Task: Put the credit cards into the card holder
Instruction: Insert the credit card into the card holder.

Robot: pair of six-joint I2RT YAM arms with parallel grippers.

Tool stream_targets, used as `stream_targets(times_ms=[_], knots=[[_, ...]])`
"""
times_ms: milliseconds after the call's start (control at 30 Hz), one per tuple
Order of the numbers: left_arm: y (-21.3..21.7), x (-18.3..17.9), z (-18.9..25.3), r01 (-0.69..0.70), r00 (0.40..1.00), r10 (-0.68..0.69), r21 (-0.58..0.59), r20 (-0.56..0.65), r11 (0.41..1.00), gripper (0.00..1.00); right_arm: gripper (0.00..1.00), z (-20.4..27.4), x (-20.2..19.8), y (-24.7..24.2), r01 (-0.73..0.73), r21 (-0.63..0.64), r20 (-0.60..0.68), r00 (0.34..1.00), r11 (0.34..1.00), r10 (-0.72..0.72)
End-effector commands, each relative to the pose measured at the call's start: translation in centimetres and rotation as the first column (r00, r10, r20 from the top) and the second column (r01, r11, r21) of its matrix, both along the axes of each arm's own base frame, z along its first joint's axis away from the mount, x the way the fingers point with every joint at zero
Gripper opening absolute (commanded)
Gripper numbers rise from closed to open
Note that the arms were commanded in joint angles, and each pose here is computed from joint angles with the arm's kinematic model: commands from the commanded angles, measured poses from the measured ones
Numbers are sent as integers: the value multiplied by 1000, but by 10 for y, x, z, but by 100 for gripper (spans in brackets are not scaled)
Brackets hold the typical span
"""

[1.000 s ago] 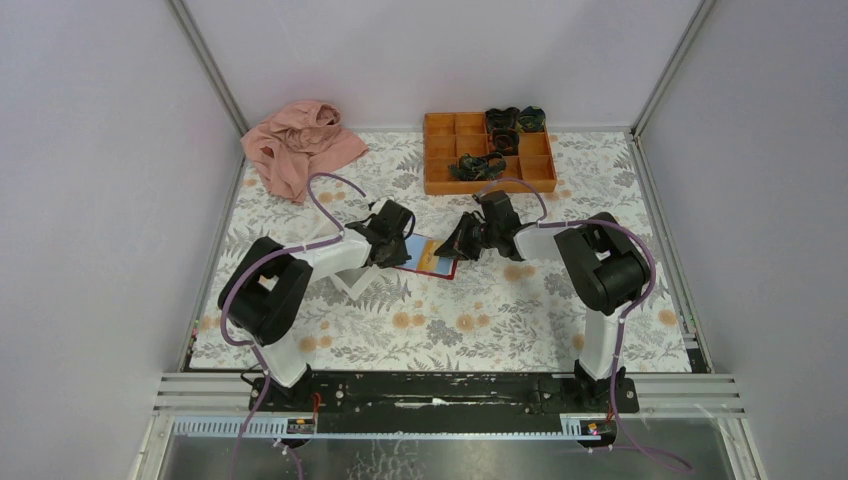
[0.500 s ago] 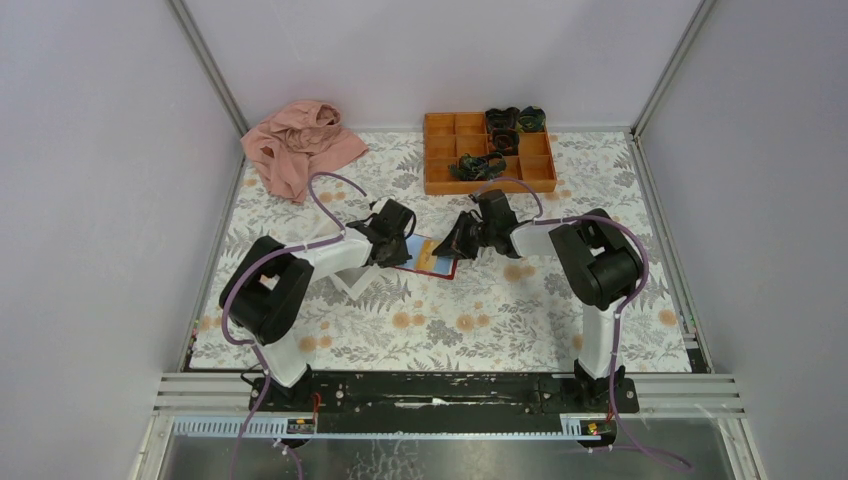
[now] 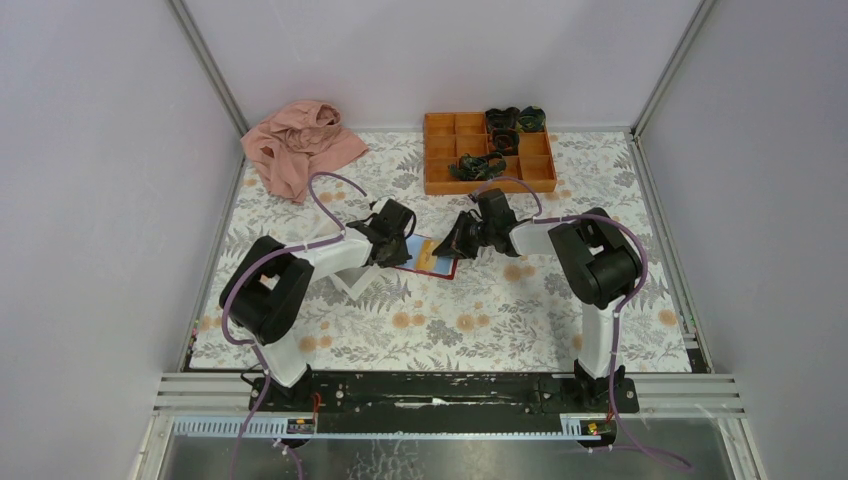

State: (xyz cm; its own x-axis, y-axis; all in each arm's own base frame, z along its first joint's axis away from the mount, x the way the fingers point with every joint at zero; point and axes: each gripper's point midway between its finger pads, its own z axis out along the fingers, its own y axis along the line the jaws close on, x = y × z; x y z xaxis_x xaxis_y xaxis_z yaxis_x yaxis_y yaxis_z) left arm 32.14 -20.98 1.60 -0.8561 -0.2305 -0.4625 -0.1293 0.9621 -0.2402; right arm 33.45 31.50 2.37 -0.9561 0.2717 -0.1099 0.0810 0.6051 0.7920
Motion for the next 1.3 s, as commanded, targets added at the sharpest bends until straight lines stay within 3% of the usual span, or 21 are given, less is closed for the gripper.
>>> stream_targets(times_ms=[0, 1267], knots=[[7, -19, -23, 28, 997, -23, 58, -80, 998, 0, 0, -18, 7, -9, 28, -75, 2, 1000, 997, -28], [23, -26, -15, -14, 997, 22, 109, -74, 994, 0, 0, -19, 6, 12, -15, -65, -20, 1000, 998, 14]])
